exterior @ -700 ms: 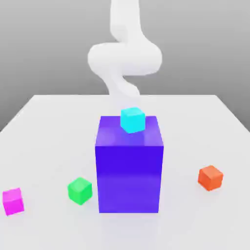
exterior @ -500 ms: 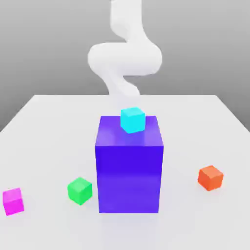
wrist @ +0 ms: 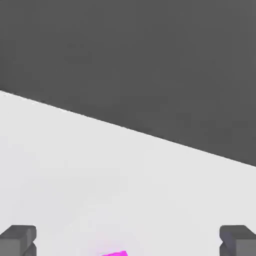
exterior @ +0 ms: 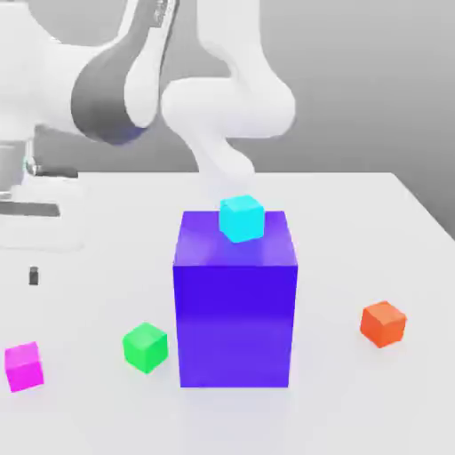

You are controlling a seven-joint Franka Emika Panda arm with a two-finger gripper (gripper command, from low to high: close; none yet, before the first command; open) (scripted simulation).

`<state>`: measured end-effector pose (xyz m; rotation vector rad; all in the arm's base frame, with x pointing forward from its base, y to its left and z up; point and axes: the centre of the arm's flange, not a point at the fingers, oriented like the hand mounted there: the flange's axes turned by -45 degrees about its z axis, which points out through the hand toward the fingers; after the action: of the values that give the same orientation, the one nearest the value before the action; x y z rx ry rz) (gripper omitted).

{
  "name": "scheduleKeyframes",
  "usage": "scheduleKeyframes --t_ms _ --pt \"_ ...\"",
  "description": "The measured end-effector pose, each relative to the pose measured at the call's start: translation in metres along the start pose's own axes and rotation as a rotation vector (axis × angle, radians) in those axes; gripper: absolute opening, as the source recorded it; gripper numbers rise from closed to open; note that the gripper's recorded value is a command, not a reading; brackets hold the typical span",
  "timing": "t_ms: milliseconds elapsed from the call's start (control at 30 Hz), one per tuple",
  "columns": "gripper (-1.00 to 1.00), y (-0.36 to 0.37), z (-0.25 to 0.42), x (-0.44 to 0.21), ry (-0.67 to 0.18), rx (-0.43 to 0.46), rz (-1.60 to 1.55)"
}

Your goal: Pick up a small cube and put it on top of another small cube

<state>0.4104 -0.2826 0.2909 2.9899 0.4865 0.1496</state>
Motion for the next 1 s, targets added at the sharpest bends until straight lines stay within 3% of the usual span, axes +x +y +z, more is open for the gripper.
scheduleKeyframes --t_ms 167,300,333,567,733,1000 --pt "0.00 0.001 0.087 -0.057 -0.067 0.109 -0.085" --pt "0.00 -0.004 0.140 -0.069 -0.074 0.125 -0.095" --pt "-1.00 -0.006 0.152 -0.071 -0.074 0.126 -0.095" --pt "-1.00 -0.007 0.154 -0.071 -0.074 0.129 -0.095" --pt "-1.00 0.000 0.101 -0.067 -0.075 0.127 -0.099" --pt "-1.00 -0.001 -0.002 -0.057 -0.159 0.029 -0.320"
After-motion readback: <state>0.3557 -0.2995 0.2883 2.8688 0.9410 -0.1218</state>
